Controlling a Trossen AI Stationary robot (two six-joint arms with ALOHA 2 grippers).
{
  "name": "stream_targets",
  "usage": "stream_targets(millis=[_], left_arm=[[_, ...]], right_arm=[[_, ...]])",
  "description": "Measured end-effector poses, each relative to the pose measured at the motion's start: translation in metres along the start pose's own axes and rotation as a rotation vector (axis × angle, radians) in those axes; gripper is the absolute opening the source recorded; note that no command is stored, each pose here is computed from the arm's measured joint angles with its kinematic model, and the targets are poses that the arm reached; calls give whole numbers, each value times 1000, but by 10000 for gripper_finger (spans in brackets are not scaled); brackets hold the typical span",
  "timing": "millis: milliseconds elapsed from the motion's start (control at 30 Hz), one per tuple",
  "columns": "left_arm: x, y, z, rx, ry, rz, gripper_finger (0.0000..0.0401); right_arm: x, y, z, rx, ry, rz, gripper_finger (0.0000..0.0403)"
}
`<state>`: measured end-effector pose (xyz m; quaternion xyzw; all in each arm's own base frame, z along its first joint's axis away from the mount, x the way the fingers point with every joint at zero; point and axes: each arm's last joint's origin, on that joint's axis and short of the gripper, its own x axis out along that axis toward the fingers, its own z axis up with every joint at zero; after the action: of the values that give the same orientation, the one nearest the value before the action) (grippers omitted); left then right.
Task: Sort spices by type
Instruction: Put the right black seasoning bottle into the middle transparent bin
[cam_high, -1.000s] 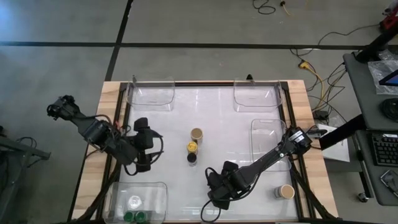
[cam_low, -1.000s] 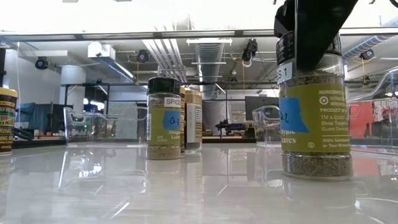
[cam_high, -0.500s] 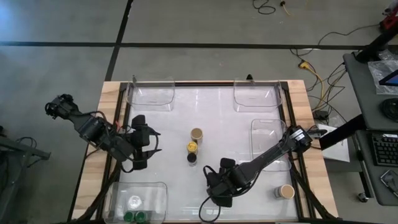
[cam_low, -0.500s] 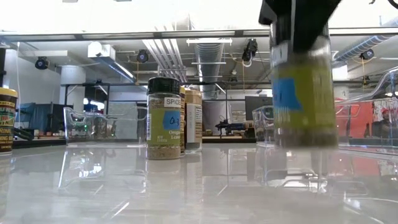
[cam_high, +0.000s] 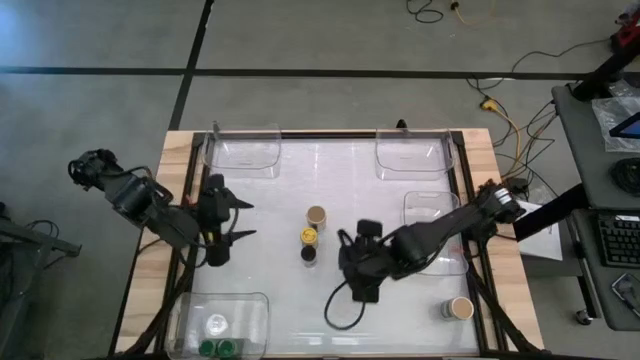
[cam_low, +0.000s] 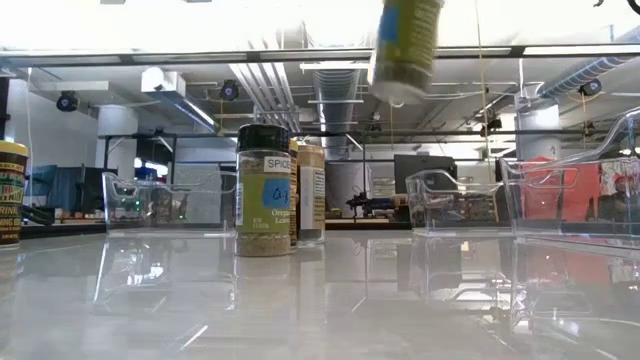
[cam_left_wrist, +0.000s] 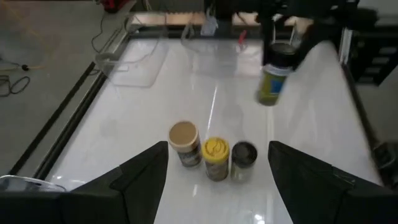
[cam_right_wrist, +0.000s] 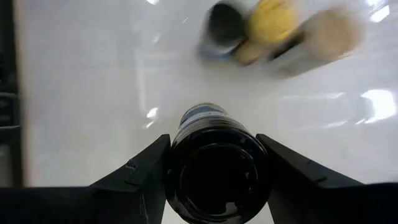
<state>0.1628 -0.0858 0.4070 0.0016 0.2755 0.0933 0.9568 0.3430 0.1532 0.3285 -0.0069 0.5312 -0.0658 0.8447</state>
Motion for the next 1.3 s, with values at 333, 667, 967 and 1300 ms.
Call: stream_targets(millis=[333,667,967,1300], left_arm=[[-19,8,19,-124,-70,-35,261],[-32,12,30,-288,-164,-135,261],[-47,25,34,-338,-272,-136,261],[-35,34,2,-398,-319,-120,261]], right_arm=[[-65,-51,-15,-54,-150,-115,198],[-108,-78,-50,-143,-199,-102,198],[-145,-104,-78,-151,-226,-99,198],[-152,-115,-99,-212,-114,-122,198]])
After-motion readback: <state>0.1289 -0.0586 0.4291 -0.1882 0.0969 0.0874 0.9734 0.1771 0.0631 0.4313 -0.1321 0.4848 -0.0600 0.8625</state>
